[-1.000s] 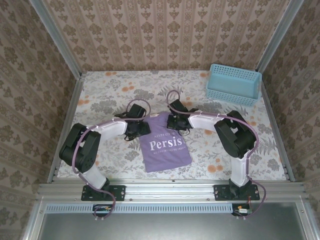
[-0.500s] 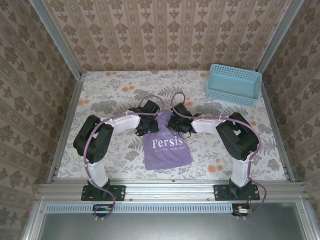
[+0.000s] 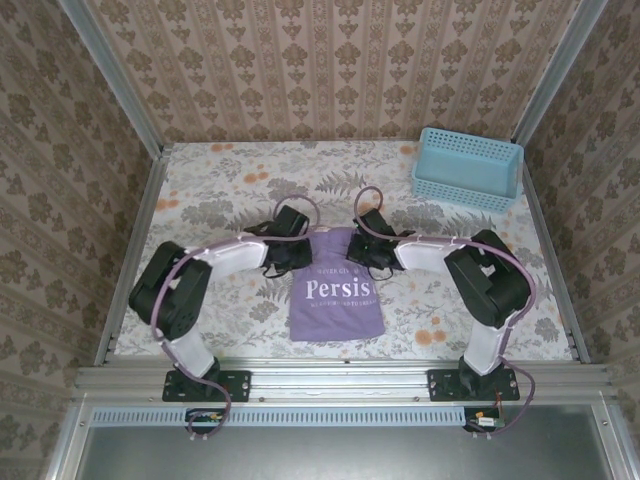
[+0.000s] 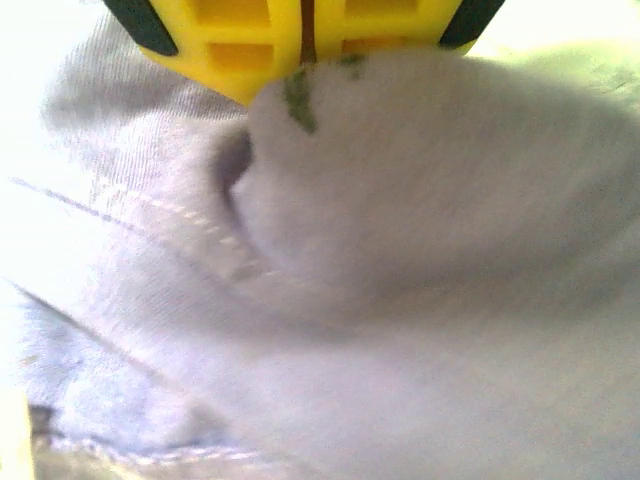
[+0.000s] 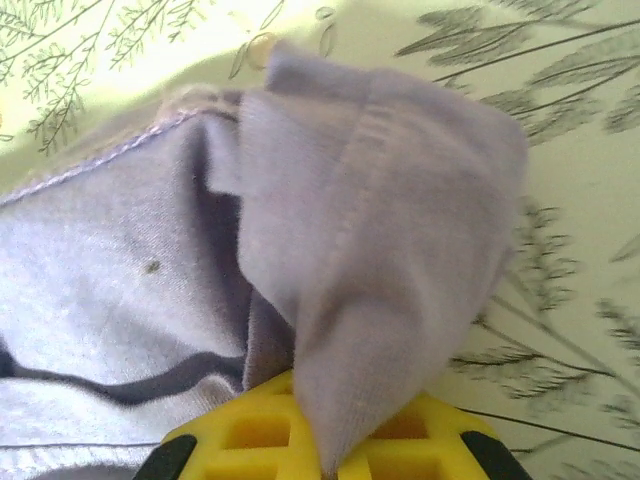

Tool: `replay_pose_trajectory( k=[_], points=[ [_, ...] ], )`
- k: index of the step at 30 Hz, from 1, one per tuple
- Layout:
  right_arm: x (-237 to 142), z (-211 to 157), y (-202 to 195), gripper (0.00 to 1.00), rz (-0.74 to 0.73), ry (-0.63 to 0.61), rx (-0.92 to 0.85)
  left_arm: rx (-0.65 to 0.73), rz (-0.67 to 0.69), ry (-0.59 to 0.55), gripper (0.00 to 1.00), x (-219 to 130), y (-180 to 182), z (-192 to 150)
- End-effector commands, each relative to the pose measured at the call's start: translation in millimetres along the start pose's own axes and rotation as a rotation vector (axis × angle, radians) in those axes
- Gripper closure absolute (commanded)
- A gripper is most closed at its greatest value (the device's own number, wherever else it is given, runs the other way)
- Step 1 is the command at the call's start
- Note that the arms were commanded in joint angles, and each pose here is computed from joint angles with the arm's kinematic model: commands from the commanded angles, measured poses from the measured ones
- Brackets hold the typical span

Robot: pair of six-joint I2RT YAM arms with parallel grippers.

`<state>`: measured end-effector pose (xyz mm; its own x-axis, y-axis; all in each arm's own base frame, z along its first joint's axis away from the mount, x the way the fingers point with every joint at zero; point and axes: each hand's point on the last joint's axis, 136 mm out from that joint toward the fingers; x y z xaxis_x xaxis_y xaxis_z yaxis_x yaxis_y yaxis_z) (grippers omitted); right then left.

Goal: Fold the inside-out t-shirt

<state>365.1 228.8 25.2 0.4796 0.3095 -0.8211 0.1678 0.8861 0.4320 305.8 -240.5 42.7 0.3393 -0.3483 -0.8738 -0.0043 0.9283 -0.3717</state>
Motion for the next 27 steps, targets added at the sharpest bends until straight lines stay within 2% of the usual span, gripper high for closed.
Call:
replay_pose_trajectory(
  k=[1, 7, 11, 15, 19, 22, 23, 27],
  points=[
    [-19.4, 15.4, 1.0, 1.0, 0.016, -0.017, -0.058, 0.03, -0.113, -0.131, 1.0, -35.7, -11.1, 35.9],
    [-53.7, 77.6, 45.4, 1.0, 0.2, -0.119, -0.06, 0.03, -0.202, -0.232, 1.0, -79.1, -18.6, 87.6],
    [-93.9, 138.8, 85.1, 1.0, 0.306, -0.235, -0.085, 0.034, -0.268, -0.359, 1.0, -129.9, -31.9, 148.1],
    [-137.7, 165.4, 116.9, 1.0, 0.37, -0.322, -0.155, 0.079, -0.306, -0.492, 1.0, -184.4, -46.1, 174.0],
    [-147.4, 143.0, 115.0, 1.0, 0.394, -0.344, -0.213, 0.095, -0.344, -0.53, 1.0, -185.0, -39.4, 139.4],
    [-130.3, 101.2, 98.0, 1.0, 0.384, -0.304, -0.247, 0.093, -0.352, -0.486, 1.0, -154.7, -26.0, 87.0],
    [-120.3, 81.2, 88.5, 1.0, 0.375, -0.272, -0.252, 0.107, -0.355, -0.449, 1.0, -139.9, -26.3, 60.3],
    [-99.9, 18.1, 56.2, 1.0, 0.322, -0.186, -0.246, 0.109, -0.336, -0.338, 1.0, -100.5, -8.1, -11.3]
  ],
)
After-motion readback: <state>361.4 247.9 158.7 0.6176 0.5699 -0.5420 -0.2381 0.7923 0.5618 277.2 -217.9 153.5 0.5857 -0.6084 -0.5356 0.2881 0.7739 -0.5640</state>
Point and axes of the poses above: each hand's point on the last joint's axis, 136 mm out from that joint toward the fingers, its own x axis out along the fingers, its own y axis along the line the jaws close on, z = x × y, and after that the axes turned 1 degree about -x, right-handed
